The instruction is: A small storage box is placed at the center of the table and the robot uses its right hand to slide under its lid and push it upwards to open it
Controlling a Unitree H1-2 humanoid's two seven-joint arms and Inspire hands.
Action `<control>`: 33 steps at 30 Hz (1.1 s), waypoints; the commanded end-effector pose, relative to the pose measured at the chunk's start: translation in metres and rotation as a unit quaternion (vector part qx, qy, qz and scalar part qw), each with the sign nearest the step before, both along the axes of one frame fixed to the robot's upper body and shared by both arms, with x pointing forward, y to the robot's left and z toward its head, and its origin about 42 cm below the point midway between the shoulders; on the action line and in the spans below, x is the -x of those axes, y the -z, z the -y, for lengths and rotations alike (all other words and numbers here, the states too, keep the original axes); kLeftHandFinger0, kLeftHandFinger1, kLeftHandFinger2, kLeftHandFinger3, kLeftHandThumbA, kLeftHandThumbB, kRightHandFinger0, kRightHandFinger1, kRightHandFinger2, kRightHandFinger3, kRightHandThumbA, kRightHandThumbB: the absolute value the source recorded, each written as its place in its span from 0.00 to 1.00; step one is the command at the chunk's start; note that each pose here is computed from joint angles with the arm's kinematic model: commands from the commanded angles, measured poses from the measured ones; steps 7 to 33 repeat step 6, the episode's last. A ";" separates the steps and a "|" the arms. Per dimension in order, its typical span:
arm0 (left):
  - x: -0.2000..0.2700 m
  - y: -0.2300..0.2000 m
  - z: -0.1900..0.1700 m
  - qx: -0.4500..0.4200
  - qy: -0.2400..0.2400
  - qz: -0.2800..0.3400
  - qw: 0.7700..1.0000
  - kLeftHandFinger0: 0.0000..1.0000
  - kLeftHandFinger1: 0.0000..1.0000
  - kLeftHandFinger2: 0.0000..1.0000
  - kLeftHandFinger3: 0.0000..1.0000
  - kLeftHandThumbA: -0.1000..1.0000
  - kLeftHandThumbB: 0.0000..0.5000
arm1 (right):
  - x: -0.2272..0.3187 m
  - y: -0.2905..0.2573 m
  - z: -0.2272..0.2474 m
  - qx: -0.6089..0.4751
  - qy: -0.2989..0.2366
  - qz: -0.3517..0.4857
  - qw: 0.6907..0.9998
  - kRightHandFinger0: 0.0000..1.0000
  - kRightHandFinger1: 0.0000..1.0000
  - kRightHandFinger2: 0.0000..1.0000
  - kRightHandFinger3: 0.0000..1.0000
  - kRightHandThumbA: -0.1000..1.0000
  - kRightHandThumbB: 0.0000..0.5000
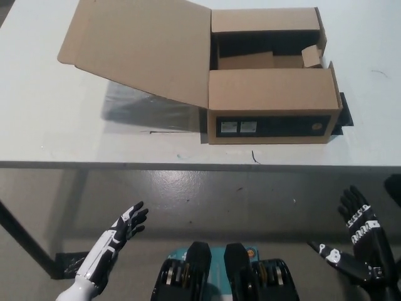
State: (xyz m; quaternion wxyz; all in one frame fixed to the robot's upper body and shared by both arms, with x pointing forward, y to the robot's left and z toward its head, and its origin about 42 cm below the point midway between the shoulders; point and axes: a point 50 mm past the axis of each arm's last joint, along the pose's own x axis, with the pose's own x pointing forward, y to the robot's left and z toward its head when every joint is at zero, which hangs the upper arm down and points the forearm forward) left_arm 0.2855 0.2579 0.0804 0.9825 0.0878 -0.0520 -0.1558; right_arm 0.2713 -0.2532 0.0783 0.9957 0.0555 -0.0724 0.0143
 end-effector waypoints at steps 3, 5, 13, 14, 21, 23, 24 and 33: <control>0.004 -0.004 0.002 0.003 -0.006 0.028 1.000 1.00 1.00 1.00 1.00 1.00 0.70 | -0.010 -0.005 0.003 0.010 -0.009 0.044 0.999 1.00 1.00 1.00 1.00 1.00 0.19; 0.004 -0.005 0.003 0.006 -0.004 0.029 1.000 1.00 1.00 1.00 1.00 1.00 0.69 | -0.011 -0.002 0.005 0.017 -0.007 0.036 0.999 1.00 1.00 1.00 1.00 1.00 0.18; 0.004 -0.005 0.003 0.006 -0.004 0.029 1.000 1.00 1.00 1.00 1.00 1.00 0.69 | -0.011 -0.002 0.005 0.017 -0.007 0.036 0.999 1.00 1.00 1.00 1.00 1.00 0.18; 0.004 -0.005 0.003 0.006 -0.004 0.029 1.000 1.00 1.00 1.00 1.00 1.00 0.69 | -0.011 -0.002 0.005 0.017 -0.007 0.036 0.999 1.00 1.00 1.00 1.00 1.00 0.18; 0.004 -0.005 0.003 0.006 -0.004 0.029 1.000 1.00 1.00 1.00 1.00 1.00 0.69 | -0.011 -0.002 0.005 0.017 -0.007 0.036 0.999 1.00 1.00 1.00 1.00 1.00 0.18; 0.004 -0.005 0.003 0.006 -0.004 0.029 1.000 1.00 1.00 1.00 1.00 1.00 0.69 | -0.011 -0.002 0.005 0.017 -0.007 0.036 0.999 1.00 1.00 1.00 1.00 1.00 0.18; 0.004 -0.005 0.003 0.006 -0.004 0.029 1.000 1.00 1.00 1.00 1.00 1.00 0.69 | -0.011 -0.002 0.005 0.017 -0.007 0.036 0.999 1.00 1.00 1.00 1.00 1.00 0.18; 0.004 -0.005 0.003 0.006 -0.004 0.029 1.000 1.00 1.00 1.00 1.00 1.00 0.69 | -0.011 -0.002 0.005 0.017 -0.007 0.036 0.999 1.00 1.00 1.00 1.00 1.00 0.18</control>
